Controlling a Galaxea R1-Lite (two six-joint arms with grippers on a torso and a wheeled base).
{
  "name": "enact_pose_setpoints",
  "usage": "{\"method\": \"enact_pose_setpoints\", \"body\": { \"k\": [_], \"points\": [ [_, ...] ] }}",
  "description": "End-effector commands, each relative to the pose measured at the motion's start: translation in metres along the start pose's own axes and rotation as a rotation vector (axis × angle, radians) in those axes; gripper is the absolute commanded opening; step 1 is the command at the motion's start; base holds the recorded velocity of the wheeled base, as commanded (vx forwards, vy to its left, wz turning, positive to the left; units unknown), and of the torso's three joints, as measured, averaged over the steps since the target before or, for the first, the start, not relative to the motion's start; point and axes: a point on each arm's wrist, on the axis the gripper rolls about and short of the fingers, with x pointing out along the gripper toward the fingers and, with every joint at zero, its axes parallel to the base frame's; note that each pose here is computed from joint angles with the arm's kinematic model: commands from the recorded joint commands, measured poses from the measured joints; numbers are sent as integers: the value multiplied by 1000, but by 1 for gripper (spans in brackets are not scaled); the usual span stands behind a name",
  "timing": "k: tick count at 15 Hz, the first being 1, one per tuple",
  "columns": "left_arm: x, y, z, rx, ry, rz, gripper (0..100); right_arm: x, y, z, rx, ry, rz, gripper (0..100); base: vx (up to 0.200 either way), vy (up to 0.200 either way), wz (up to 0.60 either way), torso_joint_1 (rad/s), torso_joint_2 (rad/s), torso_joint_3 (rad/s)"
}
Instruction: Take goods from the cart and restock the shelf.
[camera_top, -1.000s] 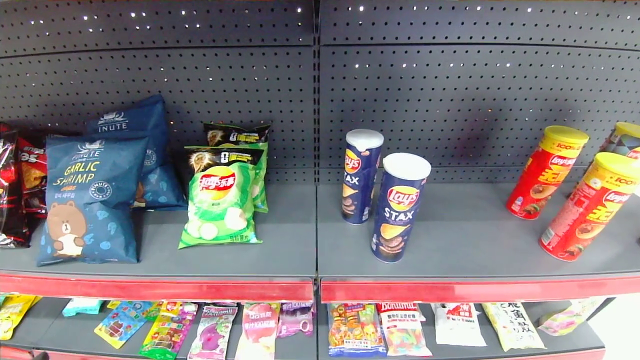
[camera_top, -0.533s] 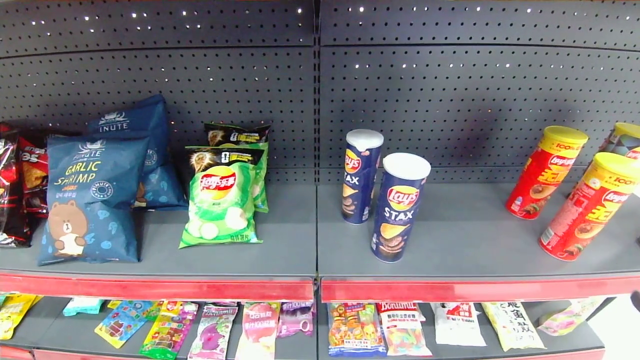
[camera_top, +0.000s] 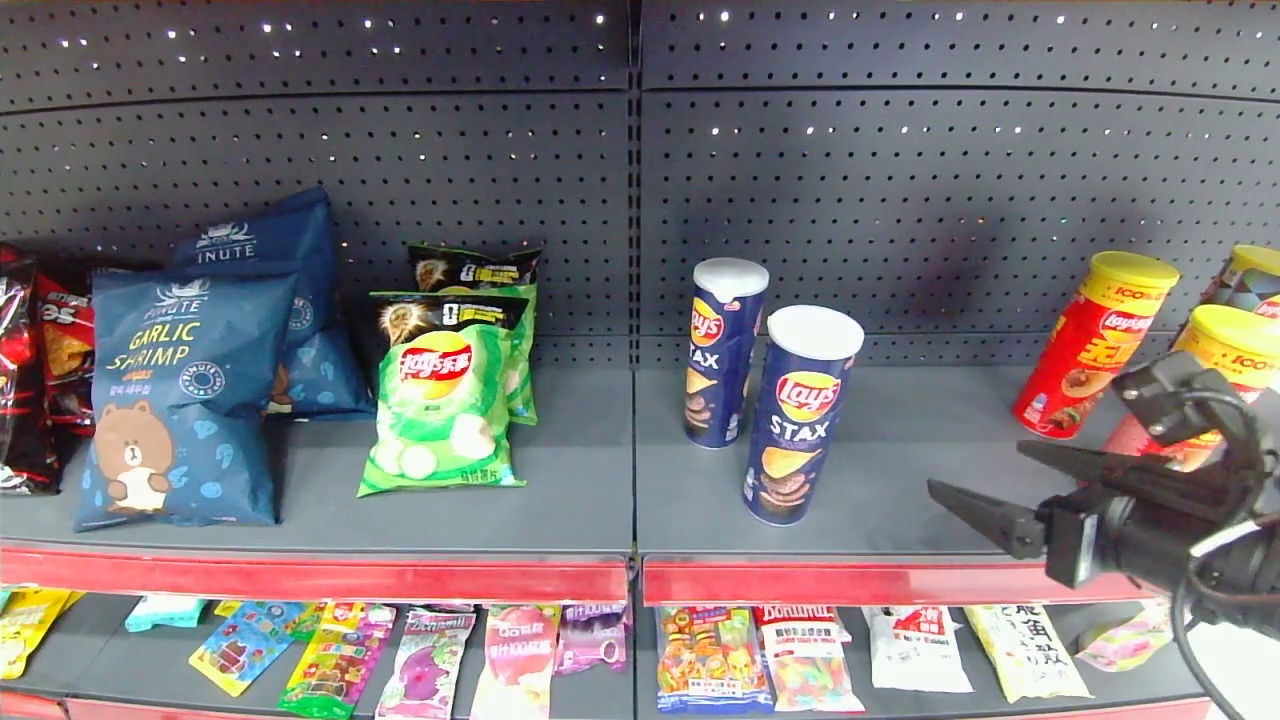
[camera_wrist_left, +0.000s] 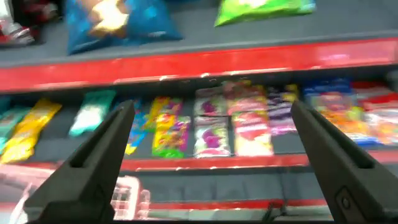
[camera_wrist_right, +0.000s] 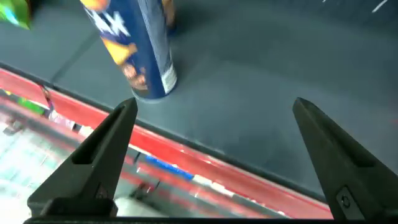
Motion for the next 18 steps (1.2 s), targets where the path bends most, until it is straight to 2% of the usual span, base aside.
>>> {"method": "enact_pose_setpoints", "body": {
  "k": [1, 3, 7, 15, 18],
  "points": [
    [3, 0, -6, -9, 13, 16, 100, 32, 0, -20, 33, 132, 14, 100, 0, 0, 0, 0, 0, 0],
    [3, 0, -6, -20, 13, 19, 100, 45, -1, -25, 43, 137, 15, 100, 0, 0, 0, 0, 0, 0],
    [4, 0, -7, -17, 13, 19, 100, 72, -3, -34, 38, 112, -3, 100, 0, 0, 0, 0, 0, 0],
    [5, 0, -7, -12, -3, 25, 100, 96, -4, -38, 38, 106, -3, 100, 0, 0, 0, 0, 0, 0],
    [5, 0, -8, -11, -3, 30, 100, 108, -5, -39, 29, 58, -6, 100, 0, 0, 0, 0, 0, 0]
  ]
}}
